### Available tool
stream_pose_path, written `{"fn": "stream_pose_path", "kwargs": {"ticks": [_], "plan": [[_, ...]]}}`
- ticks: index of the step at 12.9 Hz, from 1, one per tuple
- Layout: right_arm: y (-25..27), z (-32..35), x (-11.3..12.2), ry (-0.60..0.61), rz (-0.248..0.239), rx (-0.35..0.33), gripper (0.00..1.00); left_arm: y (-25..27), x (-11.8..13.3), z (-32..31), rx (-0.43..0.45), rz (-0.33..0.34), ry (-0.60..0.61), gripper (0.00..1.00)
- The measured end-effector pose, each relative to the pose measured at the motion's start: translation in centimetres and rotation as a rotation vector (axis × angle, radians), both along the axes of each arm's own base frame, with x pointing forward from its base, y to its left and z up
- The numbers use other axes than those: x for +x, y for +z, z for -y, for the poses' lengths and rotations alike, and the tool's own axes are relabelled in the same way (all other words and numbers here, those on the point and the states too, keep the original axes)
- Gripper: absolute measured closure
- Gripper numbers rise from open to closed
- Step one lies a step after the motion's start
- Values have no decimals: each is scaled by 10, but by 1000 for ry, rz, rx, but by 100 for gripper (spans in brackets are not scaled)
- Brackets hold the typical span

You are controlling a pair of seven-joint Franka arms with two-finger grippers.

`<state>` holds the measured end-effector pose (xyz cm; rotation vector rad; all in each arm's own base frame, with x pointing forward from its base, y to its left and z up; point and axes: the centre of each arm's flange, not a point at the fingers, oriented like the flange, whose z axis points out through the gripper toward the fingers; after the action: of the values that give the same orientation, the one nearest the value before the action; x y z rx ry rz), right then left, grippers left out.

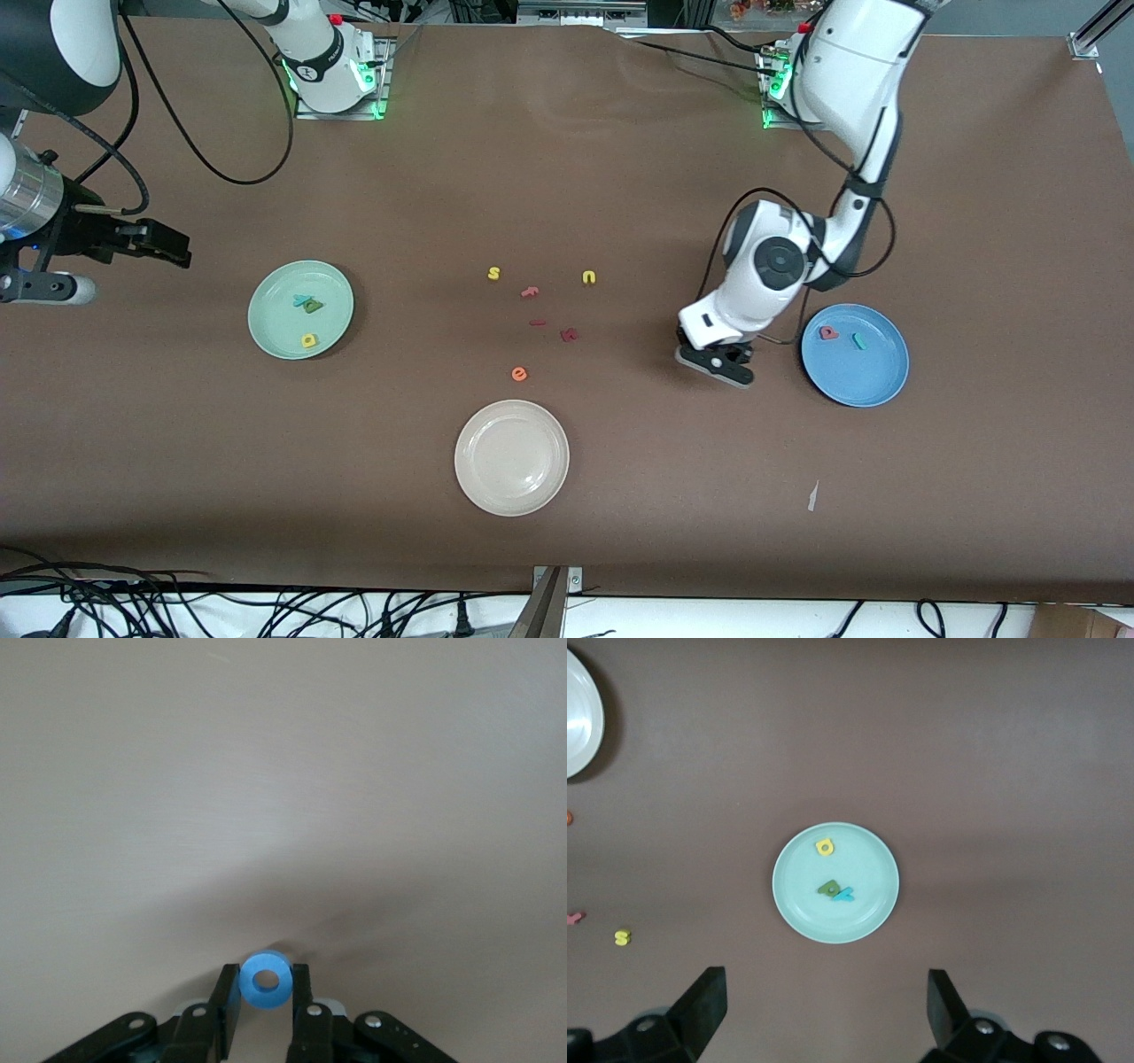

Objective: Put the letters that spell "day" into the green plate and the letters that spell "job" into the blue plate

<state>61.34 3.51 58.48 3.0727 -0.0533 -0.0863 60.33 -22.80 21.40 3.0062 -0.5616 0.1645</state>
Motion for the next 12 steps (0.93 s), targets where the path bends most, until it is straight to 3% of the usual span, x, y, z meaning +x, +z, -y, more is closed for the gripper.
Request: {"fn": "stream_pose_path", "kwargs": {"ticks": [2, 5, 7, 9, 12], "plan": [[3, 6, -1, 10, -18, 2, 0, 45, 13, -85, 4, -3, -36, 72], [-3, 28, 1, 42, -44, 48, 0, 70, -15, -183, 7, -19, -48, 72], [1, 48, -1, 40, -43, 87, 0, 62, -31, -201, 9, -42, -72, 72], [11, 71, -19, 15, -36, 118, 0, 54, -36, -201, 10, -58, -80, 68], [22, 68, -60, 25, 37, 111, 0, 48, -40, -199, 9, -72, -83, 38]]}}
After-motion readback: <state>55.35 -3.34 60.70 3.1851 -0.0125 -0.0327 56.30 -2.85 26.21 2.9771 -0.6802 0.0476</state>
